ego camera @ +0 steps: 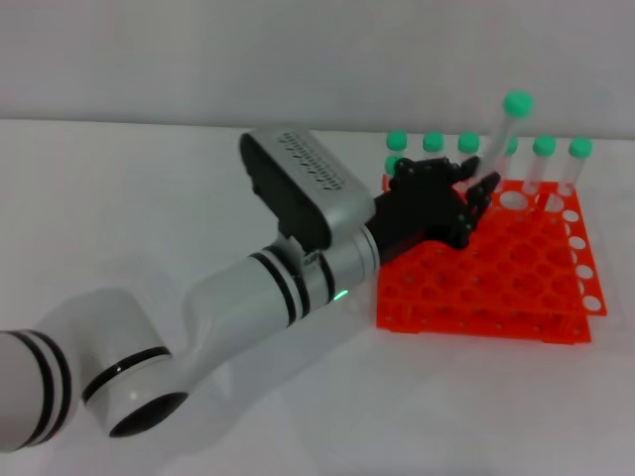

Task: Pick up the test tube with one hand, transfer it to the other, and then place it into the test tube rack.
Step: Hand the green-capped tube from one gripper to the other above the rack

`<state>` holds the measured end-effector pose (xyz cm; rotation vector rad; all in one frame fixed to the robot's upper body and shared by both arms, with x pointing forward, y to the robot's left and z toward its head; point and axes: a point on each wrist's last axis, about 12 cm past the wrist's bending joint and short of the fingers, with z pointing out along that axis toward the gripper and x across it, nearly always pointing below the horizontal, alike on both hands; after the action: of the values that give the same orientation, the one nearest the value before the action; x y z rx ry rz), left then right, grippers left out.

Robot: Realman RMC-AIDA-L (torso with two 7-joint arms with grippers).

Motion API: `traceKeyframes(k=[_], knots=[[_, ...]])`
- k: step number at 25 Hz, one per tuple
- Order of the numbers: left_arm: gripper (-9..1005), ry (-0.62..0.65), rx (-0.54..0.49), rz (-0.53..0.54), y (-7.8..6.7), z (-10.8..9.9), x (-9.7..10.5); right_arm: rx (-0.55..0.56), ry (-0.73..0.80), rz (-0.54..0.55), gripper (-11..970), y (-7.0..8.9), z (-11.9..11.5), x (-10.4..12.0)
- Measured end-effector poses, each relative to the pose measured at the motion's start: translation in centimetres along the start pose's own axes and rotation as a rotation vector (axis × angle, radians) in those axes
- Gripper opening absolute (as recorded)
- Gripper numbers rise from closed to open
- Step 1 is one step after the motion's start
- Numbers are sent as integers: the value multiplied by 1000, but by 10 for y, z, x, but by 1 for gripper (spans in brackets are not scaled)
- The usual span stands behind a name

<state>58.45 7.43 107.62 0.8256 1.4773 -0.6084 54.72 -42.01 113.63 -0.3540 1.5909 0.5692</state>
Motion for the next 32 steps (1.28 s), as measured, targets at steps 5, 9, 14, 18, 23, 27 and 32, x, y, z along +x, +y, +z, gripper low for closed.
traceKeyframes(k=[5,9,14,18,23,27,32], knots=[[201,26,28,32,-4,8,-3,-155,37,-23,868,20,15,-3],[201,27,24,36,-3,9,-4,-252,53,-21,865,36,37,-3],[201,27,23,44,-2,9,-4,-314,49,1,861,57,66,4],[201,31,20,57,-2,7,-2,-355,55,-2,857,67,81,4],[201,35,16,54,-2,5,0,-377,47,10,853,76,93,6],[200,38,13,52,-1,4,1,-408,44,19,850,86,103,7],[200,41,14,54,-2,3,2,-450,50,28,846,98,116,8]])
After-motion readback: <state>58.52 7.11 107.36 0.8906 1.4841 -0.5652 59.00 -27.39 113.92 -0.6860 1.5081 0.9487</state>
